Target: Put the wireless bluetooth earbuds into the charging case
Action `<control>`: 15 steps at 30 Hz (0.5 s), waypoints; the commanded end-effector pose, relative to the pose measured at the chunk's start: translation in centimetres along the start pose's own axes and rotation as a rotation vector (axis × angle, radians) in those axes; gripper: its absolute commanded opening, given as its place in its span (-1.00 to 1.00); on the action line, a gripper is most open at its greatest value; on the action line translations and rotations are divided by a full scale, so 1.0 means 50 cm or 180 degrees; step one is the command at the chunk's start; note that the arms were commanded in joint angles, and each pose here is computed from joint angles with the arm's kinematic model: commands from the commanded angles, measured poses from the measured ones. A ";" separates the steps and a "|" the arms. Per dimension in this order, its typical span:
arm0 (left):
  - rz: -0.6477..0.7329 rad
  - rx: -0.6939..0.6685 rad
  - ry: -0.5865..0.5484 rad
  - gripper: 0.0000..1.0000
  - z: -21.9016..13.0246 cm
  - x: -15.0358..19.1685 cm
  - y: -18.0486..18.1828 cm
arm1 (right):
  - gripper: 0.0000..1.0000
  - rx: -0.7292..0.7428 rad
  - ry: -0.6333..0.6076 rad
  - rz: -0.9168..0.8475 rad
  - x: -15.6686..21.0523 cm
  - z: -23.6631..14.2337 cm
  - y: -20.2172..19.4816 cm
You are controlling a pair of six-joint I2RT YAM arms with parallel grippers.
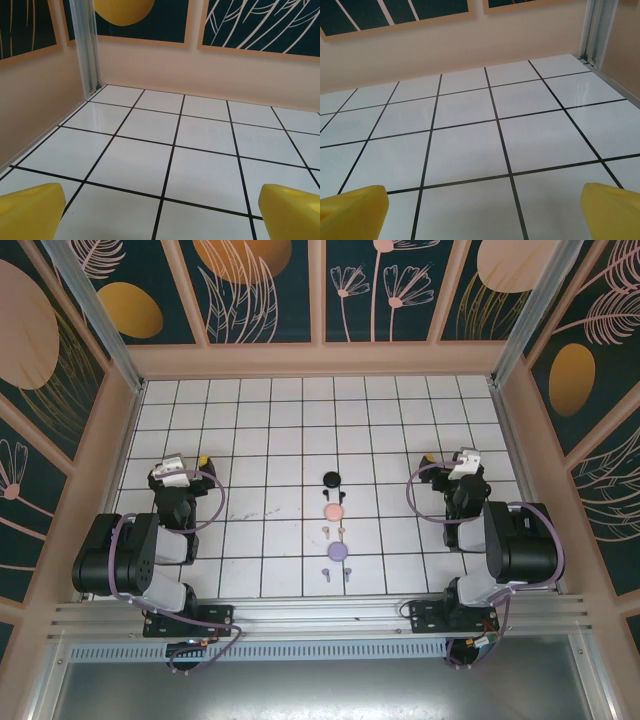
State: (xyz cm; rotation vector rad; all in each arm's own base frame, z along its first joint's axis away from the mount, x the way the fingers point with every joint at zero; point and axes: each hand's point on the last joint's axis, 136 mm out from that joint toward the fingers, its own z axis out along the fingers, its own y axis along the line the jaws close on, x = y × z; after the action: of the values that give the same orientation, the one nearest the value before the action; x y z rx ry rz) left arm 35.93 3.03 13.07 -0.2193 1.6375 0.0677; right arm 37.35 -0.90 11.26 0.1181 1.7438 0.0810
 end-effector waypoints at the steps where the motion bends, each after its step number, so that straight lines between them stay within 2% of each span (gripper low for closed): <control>1: -0.0057 -0.0021 -0.0097 0.97 0.009 -0.022 0.003 | 0.98 -0.0048 -0.0074 -0.0032 -0.017 0.007 0.003; 15: 0.0065 0.0223 0.0054 0.98 0.029 -0.011 -0.028 | 0.98 -0.0051 -0.0073 -0.0032 -0.017 0.007 0.003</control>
State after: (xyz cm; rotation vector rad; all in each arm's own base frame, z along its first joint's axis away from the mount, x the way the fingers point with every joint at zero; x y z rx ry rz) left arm 37.25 2.14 13.37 -0.1756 1.6560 0.0292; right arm 37.35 -0.83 11.26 0.1153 1.7440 0.0843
